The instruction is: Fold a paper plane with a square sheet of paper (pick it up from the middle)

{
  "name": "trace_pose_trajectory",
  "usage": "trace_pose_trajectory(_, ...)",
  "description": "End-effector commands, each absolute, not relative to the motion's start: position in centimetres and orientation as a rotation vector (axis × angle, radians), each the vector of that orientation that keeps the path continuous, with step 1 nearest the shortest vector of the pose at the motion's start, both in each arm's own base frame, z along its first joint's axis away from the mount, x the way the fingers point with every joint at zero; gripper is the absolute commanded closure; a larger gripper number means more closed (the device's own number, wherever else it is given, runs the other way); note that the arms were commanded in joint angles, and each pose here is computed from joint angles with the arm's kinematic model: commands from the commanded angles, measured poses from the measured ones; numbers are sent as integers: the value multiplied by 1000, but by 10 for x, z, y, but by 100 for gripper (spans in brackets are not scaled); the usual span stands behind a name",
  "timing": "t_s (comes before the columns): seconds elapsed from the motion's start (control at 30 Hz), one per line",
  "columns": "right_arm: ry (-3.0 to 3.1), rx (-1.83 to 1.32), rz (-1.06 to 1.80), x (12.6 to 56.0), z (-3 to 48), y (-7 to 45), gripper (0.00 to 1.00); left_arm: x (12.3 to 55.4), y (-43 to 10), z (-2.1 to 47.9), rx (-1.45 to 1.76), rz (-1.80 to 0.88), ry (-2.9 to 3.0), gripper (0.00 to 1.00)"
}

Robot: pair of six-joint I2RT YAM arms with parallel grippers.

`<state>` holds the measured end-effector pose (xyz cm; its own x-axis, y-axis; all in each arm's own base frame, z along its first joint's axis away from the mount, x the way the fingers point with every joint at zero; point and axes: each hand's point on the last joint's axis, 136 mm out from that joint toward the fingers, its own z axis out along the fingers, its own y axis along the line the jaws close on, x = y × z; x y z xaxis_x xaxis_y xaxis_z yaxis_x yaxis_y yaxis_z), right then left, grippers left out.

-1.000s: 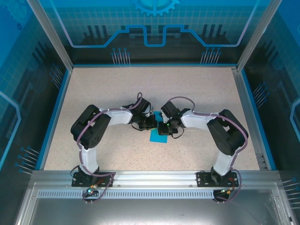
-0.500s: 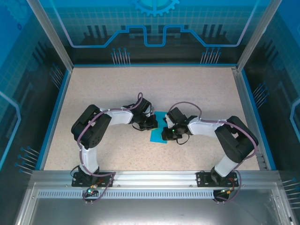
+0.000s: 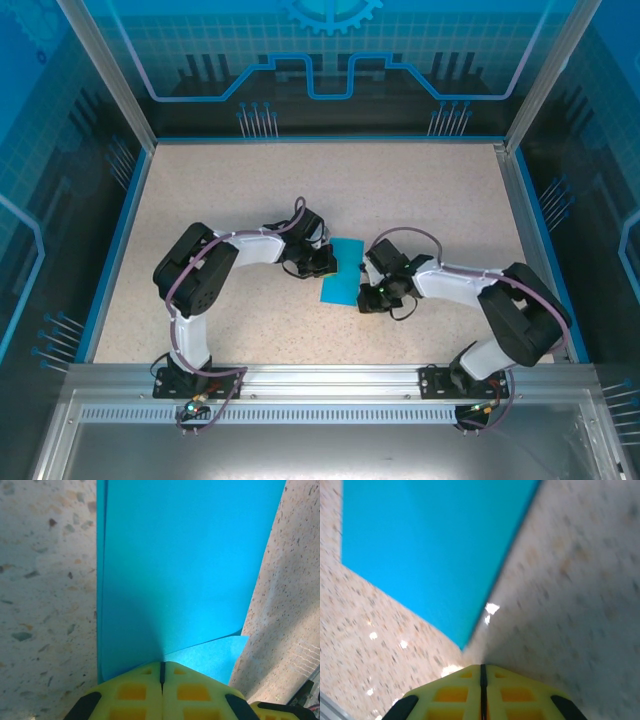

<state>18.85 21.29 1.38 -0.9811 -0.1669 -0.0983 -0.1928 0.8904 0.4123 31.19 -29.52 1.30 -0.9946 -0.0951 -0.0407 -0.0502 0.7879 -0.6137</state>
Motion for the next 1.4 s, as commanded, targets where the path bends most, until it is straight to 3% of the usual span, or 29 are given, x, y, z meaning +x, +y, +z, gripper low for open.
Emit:
trace_pose_trajectory(0.0,2985,-207,592,188,33,197,89,311,-279,-11,-175,-829,2959,92)
trace_pose_trajectory(0.1,2827,-54,585,218,60,190,81,318,-292,18,-144,-949,2887,86)
trace_pose_trajectory(0.3,2633,201,657,255,88,173,54,327,-308,87,-123,-1145,2702,63)
trace_pose_trajectory(0.53,2606,171,795,273,90,176,42,322,-291,100,-190,-1127,2647,46)
trace_pose_trajectory(0.73,2652,77,931,285,76,198,44,316,-275,88,-266,-1121,2617,29)
trace_pose_trajectory(0.9,2686,63,983,293,58,209,54,307,-273,75,-243,-1137,2621,18)
trace_pose_trajectory(1.03,2709,69,978,296,50,211,61,302,-282,75,-196,-1217,2621,18)
trace_pose_trajectory(1.17,2739,84,961,299,42,211,66,304,-288,69,-181,-1248,2638,25)
trace_pose_trajectory(1.37,2759,107,913,300,38,206,69,303,-298,60,-142,-1312,2651,29)
